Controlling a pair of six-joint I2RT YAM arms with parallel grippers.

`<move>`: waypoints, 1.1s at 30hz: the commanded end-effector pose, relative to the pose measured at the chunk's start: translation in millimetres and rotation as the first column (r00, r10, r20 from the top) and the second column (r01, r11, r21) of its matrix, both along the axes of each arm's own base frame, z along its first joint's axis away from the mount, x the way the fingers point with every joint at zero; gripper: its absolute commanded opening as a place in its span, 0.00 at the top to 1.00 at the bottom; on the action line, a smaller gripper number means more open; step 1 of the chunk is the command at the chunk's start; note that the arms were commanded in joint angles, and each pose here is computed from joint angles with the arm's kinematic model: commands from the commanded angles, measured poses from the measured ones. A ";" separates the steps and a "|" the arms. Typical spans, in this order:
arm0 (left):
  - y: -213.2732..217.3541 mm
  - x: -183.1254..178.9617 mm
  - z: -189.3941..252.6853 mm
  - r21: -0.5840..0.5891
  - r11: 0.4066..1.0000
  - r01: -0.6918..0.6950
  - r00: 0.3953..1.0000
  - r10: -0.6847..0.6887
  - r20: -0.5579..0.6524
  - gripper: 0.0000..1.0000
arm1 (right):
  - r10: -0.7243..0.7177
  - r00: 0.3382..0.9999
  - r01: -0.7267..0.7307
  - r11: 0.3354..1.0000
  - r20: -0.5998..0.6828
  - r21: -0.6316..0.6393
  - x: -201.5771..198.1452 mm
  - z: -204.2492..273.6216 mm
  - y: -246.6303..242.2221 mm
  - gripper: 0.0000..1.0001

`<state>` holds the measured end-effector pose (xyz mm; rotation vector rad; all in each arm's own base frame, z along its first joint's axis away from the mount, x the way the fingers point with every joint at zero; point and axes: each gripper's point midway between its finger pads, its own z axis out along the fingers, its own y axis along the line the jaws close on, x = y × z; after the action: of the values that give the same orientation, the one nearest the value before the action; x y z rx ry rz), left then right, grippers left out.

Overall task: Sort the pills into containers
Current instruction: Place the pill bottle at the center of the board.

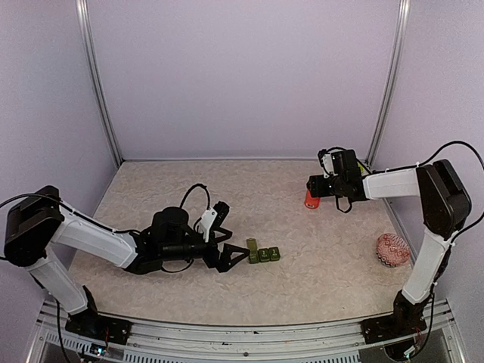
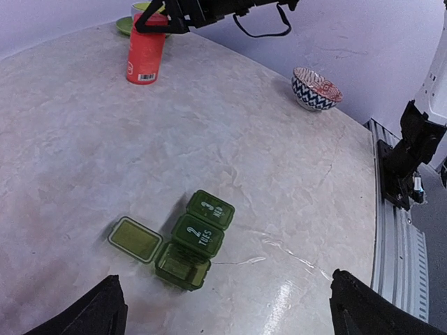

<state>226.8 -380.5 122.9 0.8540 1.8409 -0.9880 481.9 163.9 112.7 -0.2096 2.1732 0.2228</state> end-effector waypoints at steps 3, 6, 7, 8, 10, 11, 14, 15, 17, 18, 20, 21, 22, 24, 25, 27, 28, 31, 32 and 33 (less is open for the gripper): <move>-19.6 -12.4 -5.7 -0.019 0.994 0.105 0.991 -0.106 -0.083 0.01 | 0.047 0.998 -0.049 0.998 0.044 0.046 1.6 15.1 7.5 0.46; -23.1 -14.7 -7.2 -0.018 0.993 0.116 0.989 -0.117 -0.090 0.01 | 0.050 0.998 -0.051 0.997 0.036 0.050 -4.3 16.7 7.0 0.50; -24.1 -14.7 -6.7 -0.020 0.993 0.117 0.989 -0.118 -0.095 0.01 | 0.050 0.998 -0.052 0.997 0.035 0.051 -6.8 17.3 6.4 0.51; -25.4 -15.5 -6.7 -0.022 0.993 0.118 0.988 -0.120 -0.102 0.01 | 0.051 0.998 -0.053 0.997 0.039 0.052 -9.3 20.4 6.1 0.52; -28.9 -17.6 -7.4 -0.018 0.992 0.123 0.985 -0.124 -0.121 0.01 | 0.040 0.999 -0.042 0.998 0.036 0.050 -15.1 25.0 2.9 0.52; -30.6 -18.4 -8.6 -0.008 0.992 0.122 0.984 -0.122 -0.130 0.01 | 0.035 0.999 -0.037 0.998 0.038 0.050 -18.4 29.5 1.7 0.52; -34.3 -21.1 -8.1 0.007 0.993 0.120 0.983 -0.118 -0.139 0.01 | 0.045 0.998 -0.047 0.998 0.049 0.039 -33.5 42.8 5.0 0.52; -35.4 -22.4 -6.3 0.005 0.993 0.122 0.983 -0.120 -0.141 0.01 | 0.056 0.997 -0.058 0.998 0.052 0.035 -39.9 47.4 8.6 0.52; -36.6 -22.2 -3.7 0.003 0.993 0.117 0.982 -0.115 -0.150 0.01 | 0.086 0.995 -0.088 0.996 0.058 0.027 -55.5 53.3 17.3 0.52; -37.8 -22.2 -1.2 0.002 0.993 0.115 0.982 -0.114 -0.152 0.01 | 0.110 0.992 -0.111 0.993 0.062 0.026 -66.0 56.2 25.3 0.52; -38.7 -22.5 4.4 -0.001 0.994 0.111 0.983 -0.110 -0.150 0.01 | 0.149 0.987 -0.151 0.988 0.061 0.023 -86.8 58.4 36.3 0.52; -38.7 -22.6 8.0 -0.006 0.994 0.108 0.984 -0.108 -0.143 0.01 | 0.166 0.984 -0.168 0.986 0.057 0.024 -98.3 57.5 39.7 0.52; -38.4 -22.9 13.4 -0.014 0.994 0.107 0.985 -0.108 -0.133 0.01 | 0.186 0.981 -0.188 0.982 0.059 0.031 -109.5 58.3 44.3 0.52; -36.8 -23.7 26.6 -0.031 0.993 0.112 0.989 -0.115 -0.098 0.01 | 0.231 0.970 -0.235 0.971 0.077 0.053 -131.5 65.0 53.5 0.53; -34.7 -23.3 32.5 -0.034 0.994 0.107 0.991 -0.110 -0.074 0.01 | 0.252 0.964 -0.258 0.964 0.084 0.063 -142.3 66.6 57.9 0.54; -29.2 -20.2 44.3 -0.041 0.996 0.085 0.996 -0.086 -0.027 0.01 | 0.300 0.950 -0.308 0.948 0.090 0.080 -162.0 68.9 66.1 0.55; -26.8 -19.4 48.7 -0.045 0.996 0.078 0.997 -0.078 -0.009 0.01 | 0.320 0.943 -0.328 0.941 0.091 0.085 -170.4 69.5 69.3 0.55; -23.1 -21.0 57.3 -0.050 0.995 0.083 0.996 -0.081 0.027 0.01 | 0.375 0.924 -0.380 0.922 0.073 0.077 -192.0 66.5 79.2 0.55; -22.8 -22.1 59.0 -0.050 0.995 0.088 0.996 -0.086 0.034 0.01 | 0.388 0.920 -0.392 0.917 0.063 0.069 -197.5 64.1 81.2 0.55; -22.4 -22.5 60.5 -0.049 0.995 0.091 0.995 -0.089 0.041 0.01 | 0.397 0.916 -0.400 0.914 0.052 0.060 -202.3 61.0 82.6 0.55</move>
<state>205.8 -407.6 178.2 0.8993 1.7917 -1.1089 301.1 237.6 175.4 -0.5597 2.0522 0.4892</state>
